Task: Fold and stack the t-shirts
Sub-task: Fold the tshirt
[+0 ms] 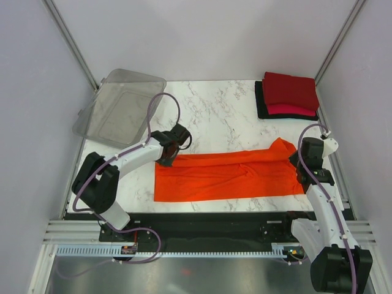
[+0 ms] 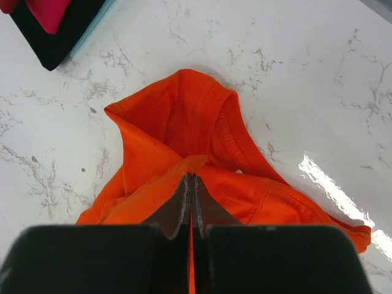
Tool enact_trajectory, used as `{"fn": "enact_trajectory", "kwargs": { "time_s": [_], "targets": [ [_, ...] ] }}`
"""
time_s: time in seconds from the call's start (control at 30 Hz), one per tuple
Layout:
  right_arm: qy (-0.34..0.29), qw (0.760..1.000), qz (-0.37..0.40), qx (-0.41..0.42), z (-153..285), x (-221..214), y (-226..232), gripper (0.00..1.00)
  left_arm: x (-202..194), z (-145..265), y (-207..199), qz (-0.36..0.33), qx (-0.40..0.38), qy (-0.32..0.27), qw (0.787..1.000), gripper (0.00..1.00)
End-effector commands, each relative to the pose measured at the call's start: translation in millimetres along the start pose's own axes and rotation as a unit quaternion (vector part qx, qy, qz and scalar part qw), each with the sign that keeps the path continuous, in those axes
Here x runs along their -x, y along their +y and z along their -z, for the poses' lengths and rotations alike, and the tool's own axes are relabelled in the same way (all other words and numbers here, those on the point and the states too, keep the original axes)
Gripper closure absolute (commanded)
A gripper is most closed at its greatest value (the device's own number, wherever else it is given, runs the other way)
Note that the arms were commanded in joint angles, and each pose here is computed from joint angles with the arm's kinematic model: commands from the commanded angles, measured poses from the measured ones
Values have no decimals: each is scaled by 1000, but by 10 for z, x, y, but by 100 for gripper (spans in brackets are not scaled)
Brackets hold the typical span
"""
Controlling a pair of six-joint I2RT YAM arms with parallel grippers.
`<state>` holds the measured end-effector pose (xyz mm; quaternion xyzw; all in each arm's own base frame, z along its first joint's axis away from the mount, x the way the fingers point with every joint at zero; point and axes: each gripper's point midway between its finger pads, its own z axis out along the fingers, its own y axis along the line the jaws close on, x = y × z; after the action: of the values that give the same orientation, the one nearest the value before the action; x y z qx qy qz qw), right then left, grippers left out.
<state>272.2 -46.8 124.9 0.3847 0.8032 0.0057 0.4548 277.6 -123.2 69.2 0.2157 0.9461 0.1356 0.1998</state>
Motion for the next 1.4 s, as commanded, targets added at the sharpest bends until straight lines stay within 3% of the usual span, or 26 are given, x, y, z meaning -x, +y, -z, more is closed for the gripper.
{"fn": "enact_trajectory", "kwargs": {
  "time_s": [0.0, 0.1, 0.27, 0.37, 0.53, 0.77, 0.9, 1.13, 1.37],
  "targets": [
    [-16, 999, -38, -24, 13, 32, -92, 100, -200, -37, 114, 23, 53, 28, 998, 98],
    [-9, 998, -45, -39, -3, -35, -172, 100, -247, -18, 132, 29, 60, 30, 997, 95],
    [5, 997, -62, -49, -16, -123, -213, 100, -285, 58, 134, 33, 61, 29, 997, 74],
    [7, 996, -69, -57, 7, -123, -236, 93, -287, 135, 164, 46, 67, 27, 996, 61],
    [-3, 995, -68, -76, 71, -41, -287, 75, -249, 293, 197, 80, 66, 20, 994, 57],
    [-21, 999, -42, -29, 145, 233, -27, 69, -19, 469, 72, 144, -4, 4, 990, 55],
    [20, 998, -7, 58, 124, 213, 367, 69, 52, 474, 140, 180, -25, 3, 983, 54],
    [139, 984, 76, 87, -250, -106, 621, 65, -74, 166, 160, 220, -55, 51, 973, 51],
    [183, 971, 130, 84, -572, -169, 710, 57, 73, -1, 171, 251, -97, 47, 962, 45]
  ]
}}
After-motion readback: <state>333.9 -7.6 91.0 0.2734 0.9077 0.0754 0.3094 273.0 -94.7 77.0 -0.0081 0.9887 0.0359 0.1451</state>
